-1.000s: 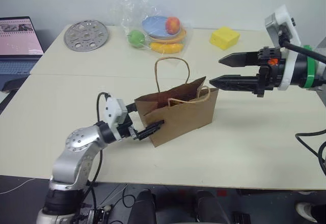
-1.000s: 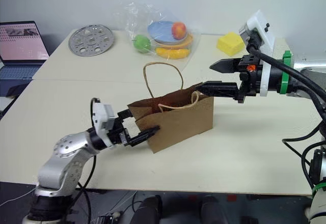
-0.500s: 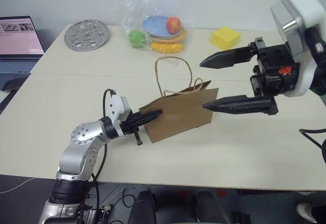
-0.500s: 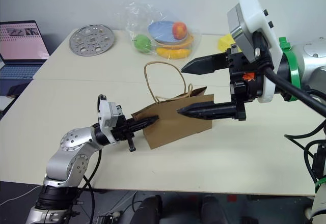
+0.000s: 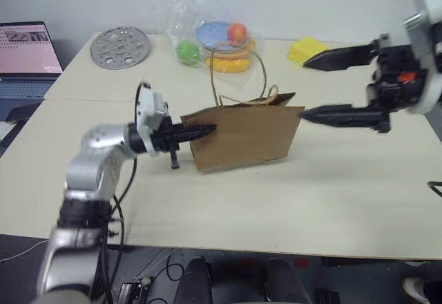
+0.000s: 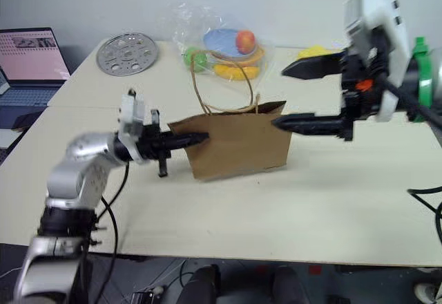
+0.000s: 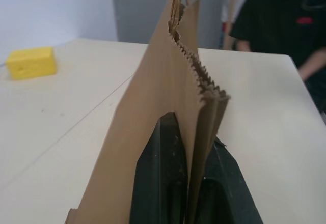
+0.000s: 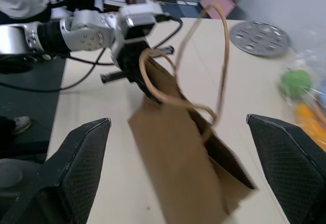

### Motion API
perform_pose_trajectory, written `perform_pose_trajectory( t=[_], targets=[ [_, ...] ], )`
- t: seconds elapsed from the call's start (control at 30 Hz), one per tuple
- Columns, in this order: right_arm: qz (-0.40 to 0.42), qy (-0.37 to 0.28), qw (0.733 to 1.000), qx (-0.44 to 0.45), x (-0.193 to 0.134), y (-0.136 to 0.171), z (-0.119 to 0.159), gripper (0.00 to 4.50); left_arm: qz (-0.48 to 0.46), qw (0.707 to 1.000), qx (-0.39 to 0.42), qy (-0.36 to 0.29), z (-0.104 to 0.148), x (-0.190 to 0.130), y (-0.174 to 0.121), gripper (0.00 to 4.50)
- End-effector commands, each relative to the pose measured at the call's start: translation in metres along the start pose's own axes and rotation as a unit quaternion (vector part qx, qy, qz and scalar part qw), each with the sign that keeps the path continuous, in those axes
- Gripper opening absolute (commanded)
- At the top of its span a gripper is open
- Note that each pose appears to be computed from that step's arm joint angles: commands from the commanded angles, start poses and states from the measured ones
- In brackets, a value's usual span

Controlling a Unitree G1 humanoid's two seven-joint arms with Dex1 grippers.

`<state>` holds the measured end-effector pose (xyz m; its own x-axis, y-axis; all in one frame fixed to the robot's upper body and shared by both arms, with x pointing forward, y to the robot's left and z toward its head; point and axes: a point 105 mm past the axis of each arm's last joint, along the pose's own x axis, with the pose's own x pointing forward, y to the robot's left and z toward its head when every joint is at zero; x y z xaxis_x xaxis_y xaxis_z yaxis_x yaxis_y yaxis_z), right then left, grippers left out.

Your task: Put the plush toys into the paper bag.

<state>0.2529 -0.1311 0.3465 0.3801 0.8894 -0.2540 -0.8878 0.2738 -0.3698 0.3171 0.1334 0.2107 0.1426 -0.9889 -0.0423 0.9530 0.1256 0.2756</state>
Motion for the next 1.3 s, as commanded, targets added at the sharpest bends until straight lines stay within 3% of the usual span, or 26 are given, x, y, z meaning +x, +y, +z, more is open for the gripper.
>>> perform_pose_trajectory(
  t=[0.03,0.33,0.43,0.83,0.93,0.97,1.07,1.3],
  targets=[
    [0.001,-0.006,1.0,-0.03,-0.013,0.002,0.014,4.5,-0.094,0.995,0.007,0.008,-0.015,0.007,-0.012,0.03],
    [0.009,0.024,1.0,0.002,-0.012,0.019,0.007,4.5,-0.103,0.995,-0.005,-0.004,-0.046,0.029,-0.001,0.03],
    [0.007,0.021,1.0,0.004,-0.013,0.019,0.008,4.5,-0.103,0.995,0.002,-0.009,-0.041,0.029,0.001,0.67],
    [-0.022,-0.002,1.0,0.013,-0.013,-0.004,-0.008,4.5,-0.055,0.998,0.023,0.014,0.02,-0.013,0.005,4.41],
    [-0.047,-0.002,0.999,0.024,-0.021,-0.015,-0.017,4.5,0.018,1.0,-0.001,0.021,0.048,-0.033,0.017,4.47],
    [-0.062,0.005,0.998,0.031,-0.026,-0.021,-0.03,4.5,0.087,0.995,-0.002,0.039,0.055,-0.043,0.029,4.47],
    [-0.085,0.02,0.995,0.049,-0.035,-0.029,-0.058,4.5,0.198,0.974,0.013,0.109,0.053,-0.061,0.044,4.47],
    [-0.115,0.015,0.992,0.05,-0.035,-0.043,-0.079,4.5,0.208,0.972,0.026,0.107,0.045,-0.058,0.042,4.47]
  ],
)
